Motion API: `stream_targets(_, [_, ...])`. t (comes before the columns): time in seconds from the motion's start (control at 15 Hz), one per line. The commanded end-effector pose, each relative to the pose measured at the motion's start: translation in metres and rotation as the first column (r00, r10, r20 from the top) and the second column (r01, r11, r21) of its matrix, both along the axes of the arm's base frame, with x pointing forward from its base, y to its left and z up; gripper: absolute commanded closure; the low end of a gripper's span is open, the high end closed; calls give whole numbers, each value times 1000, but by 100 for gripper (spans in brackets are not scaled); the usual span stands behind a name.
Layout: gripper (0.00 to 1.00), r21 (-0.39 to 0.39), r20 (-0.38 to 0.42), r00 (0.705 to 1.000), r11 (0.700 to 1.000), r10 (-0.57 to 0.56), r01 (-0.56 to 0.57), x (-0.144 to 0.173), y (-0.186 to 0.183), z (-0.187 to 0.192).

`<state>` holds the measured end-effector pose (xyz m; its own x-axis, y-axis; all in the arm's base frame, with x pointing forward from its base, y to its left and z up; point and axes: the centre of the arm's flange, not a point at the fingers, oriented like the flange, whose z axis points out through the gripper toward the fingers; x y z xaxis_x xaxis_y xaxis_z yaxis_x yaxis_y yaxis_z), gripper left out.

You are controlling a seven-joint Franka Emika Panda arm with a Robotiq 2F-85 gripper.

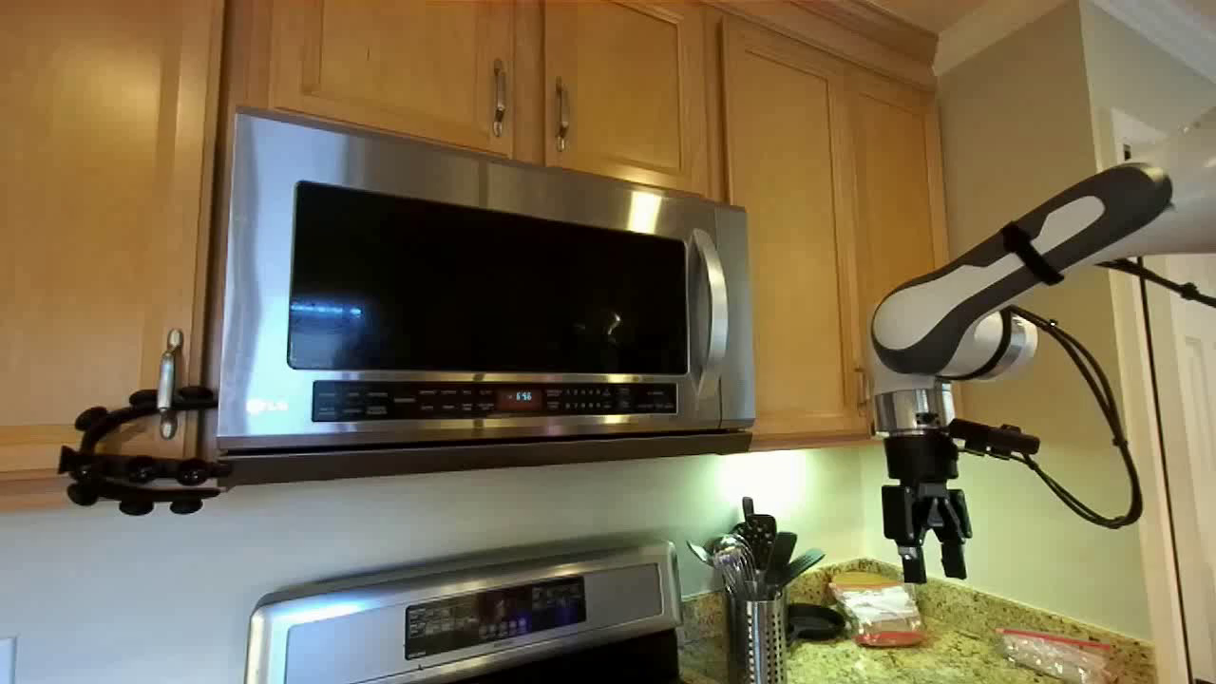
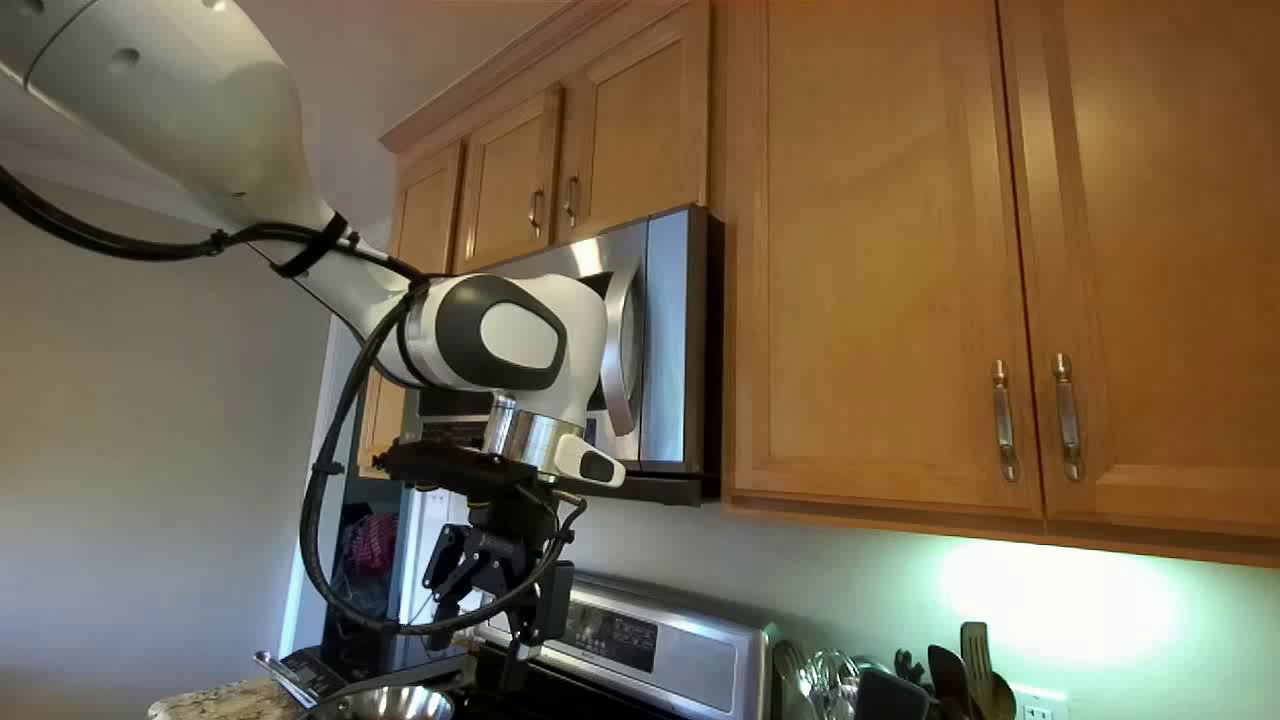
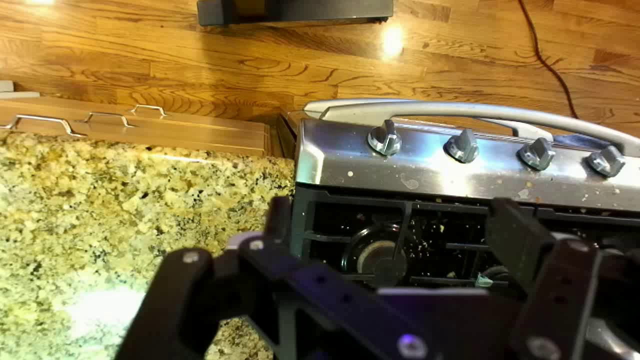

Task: Open the microwave door

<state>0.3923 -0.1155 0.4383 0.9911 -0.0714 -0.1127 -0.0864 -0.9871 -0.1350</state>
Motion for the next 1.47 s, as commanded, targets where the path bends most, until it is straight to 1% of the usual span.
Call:
stream_targets(0.0, [0, 0, 0, 1000, 1000, 0, 0, 0, 0, 0])
stream_targets(0.4, [0, 0, 0, 1000, 1000, 0, 0, 0, 0, 0])
stream_targets(0.53, [0, -11, 9, 1000, 1000, 18, -18, 11, 3, 4])
stream_targets(0.67, [0, -58, 16, 999, 998, 28, -27, 23, 6, 13])
stream_targets(0.8, [0, -117, 41, 998, 992, 49, -44, 36, 11, 29])
stream_targets(1.07, [0, -238, 133, 985, 969, 106, -72, 59, 22, 74])
stream_targets(1.2, [0, -306, 206, 967, 949, 148, -80, 67, 29, 100])
stream_targets(1.27, [0, -334, 251, 954, 940, 167, -77, 70, 33, 113])
stream_targets(1.4, [0, -375, 347, 914, 924, 210, -70, 76, 41, 135])
